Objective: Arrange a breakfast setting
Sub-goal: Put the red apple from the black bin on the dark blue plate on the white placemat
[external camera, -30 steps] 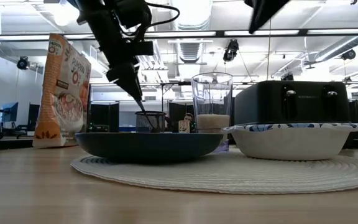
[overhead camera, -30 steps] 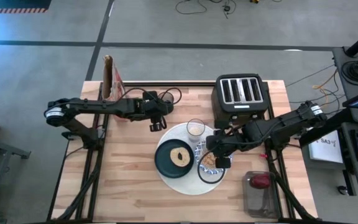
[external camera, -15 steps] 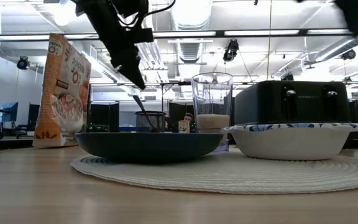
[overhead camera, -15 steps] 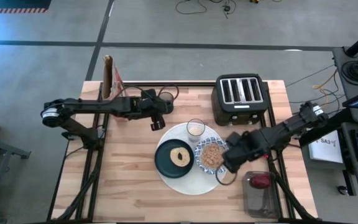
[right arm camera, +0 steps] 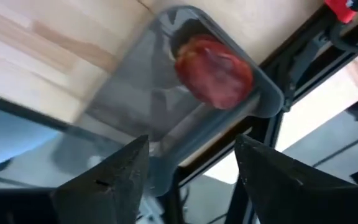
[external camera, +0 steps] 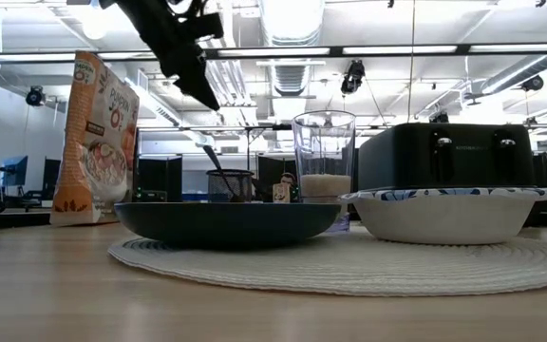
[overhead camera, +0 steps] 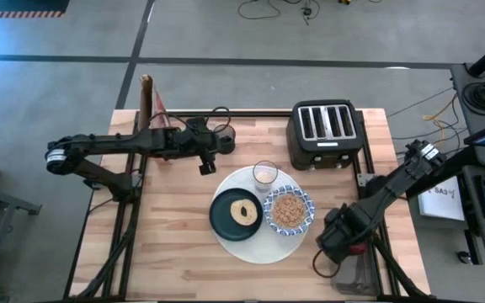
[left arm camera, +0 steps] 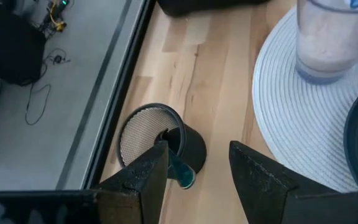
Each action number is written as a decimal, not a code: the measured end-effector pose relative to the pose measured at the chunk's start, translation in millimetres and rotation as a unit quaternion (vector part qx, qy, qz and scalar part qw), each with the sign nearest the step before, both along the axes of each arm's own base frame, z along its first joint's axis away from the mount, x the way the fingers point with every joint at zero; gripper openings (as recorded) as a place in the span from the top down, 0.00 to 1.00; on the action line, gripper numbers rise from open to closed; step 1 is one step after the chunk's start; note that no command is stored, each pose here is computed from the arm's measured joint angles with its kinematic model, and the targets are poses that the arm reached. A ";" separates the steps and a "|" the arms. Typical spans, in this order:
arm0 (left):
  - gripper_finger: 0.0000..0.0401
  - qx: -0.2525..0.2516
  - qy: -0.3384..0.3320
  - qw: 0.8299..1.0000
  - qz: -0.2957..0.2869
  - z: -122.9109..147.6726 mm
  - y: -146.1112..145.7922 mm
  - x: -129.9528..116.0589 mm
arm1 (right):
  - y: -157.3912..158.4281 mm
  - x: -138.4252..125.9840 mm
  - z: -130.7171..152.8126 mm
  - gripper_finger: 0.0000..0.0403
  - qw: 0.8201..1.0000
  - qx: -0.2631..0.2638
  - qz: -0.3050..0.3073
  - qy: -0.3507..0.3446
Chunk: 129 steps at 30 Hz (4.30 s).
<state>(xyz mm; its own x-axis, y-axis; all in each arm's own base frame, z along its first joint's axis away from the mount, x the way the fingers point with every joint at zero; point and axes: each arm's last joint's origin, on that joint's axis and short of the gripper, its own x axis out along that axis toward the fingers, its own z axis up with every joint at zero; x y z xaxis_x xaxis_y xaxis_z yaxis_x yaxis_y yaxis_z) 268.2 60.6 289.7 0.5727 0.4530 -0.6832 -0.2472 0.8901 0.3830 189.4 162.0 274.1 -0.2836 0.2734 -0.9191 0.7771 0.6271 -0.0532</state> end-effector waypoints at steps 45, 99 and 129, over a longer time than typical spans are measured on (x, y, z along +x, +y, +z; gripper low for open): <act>0.61 -0.026 -0.070 0.996 0.041 18.4 -2.7 -11.9 | -17.0 -34.6 -114.7 0.36 0.986 0.031 0.164 0.008; 0.61 -0.153 -0.241 0.919 -0.273 36.1 -84.1 25.4 | -28.4 8.8 66.4 0.54 0.718 -0.342 0.298 -0.529; 0.61 0.014 -0.269 0.909 -0.317 39.0 -113.8 51.0 | -33.2 51.4 52.1 0.54 0.682 -0.399 0.358 -0.497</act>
